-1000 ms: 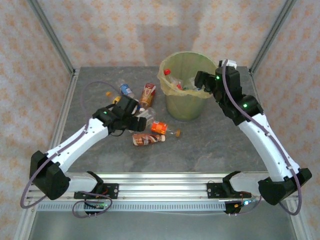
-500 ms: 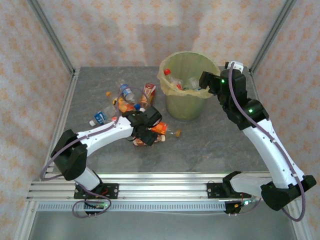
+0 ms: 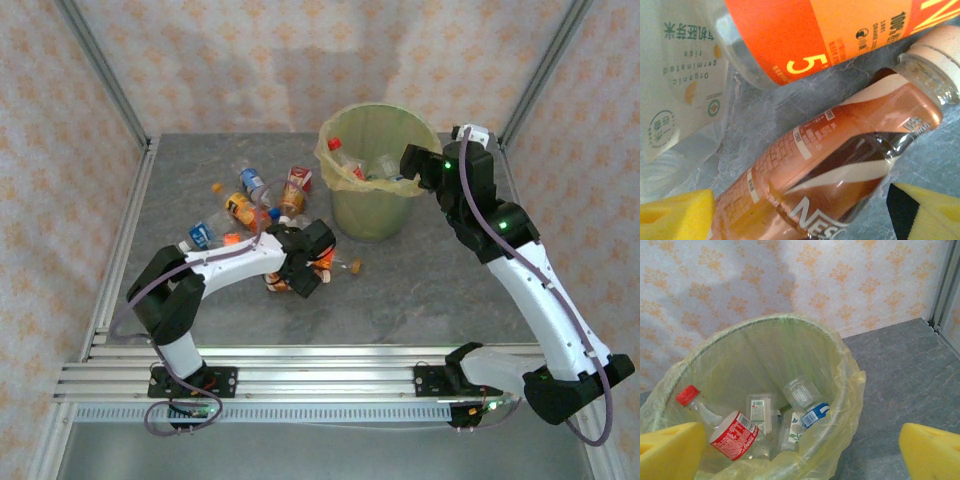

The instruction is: Put the plastic bottles in the bin

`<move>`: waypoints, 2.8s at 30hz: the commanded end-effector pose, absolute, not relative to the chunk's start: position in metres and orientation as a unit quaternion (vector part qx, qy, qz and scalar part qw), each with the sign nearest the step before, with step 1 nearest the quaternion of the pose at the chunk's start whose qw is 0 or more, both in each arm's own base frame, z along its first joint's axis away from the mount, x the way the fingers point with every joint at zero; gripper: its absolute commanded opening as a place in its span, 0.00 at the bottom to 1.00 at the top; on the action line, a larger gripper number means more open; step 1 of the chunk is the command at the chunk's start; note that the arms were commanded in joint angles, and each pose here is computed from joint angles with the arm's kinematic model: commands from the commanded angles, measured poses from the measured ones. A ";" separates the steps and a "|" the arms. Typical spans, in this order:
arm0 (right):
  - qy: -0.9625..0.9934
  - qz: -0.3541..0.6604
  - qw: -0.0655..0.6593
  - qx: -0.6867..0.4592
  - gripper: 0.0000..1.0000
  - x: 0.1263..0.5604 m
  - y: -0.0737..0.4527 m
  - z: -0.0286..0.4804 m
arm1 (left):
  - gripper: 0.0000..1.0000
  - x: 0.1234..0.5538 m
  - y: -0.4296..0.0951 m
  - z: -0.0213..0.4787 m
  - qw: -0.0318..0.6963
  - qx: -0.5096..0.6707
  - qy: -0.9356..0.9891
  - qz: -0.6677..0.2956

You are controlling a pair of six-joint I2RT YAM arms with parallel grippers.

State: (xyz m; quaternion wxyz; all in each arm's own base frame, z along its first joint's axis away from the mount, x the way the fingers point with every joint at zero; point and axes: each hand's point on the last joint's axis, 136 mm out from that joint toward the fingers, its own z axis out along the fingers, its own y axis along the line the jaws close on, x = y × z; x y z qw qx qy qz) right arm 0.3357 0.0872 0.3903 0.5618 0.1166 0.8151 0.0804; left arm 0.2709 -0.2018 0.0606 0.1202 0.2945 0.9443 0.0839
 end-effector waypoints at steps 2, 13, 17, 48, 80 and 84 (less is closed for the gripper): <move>0.807 0.076 0.572 0.124 0.99 0.330 0.082 0.395 | 0.90 0.269 -0.204 0.058 0.117 0.289 0.946 0.084; 0.803 0.082 0.576 0.126 0.99 0.330 0.082 0.396 | 0.78 0.233 -0.197 0.037 0.074 0.282 0.953 0.087; 0.803 0.085 0.577 0.124 0.99 0.331 0.083 0.397 | 0.78 0.229 -0.196 0.029 0.068 0.282 0.953 0.091; 0.802 0.058 0.575 0.153 0.99 0.321 0.066 0.388 | 0.46 0.234 -0.213 0.204 0.261 0.267 0.927 -0.027; 0.823 0.053 0.528 0.201 0.99 0.283 0.044 0.334 | 0.52 0.489 -0.361 0.416 0.580 0.158 0.785 -0.150; 0.828 0.056 0.522 0.196 0.99 0.278 0.044 0.331 | 0.55 0.502 -0.369 0.388 0.560 0.171 0.797 -0.152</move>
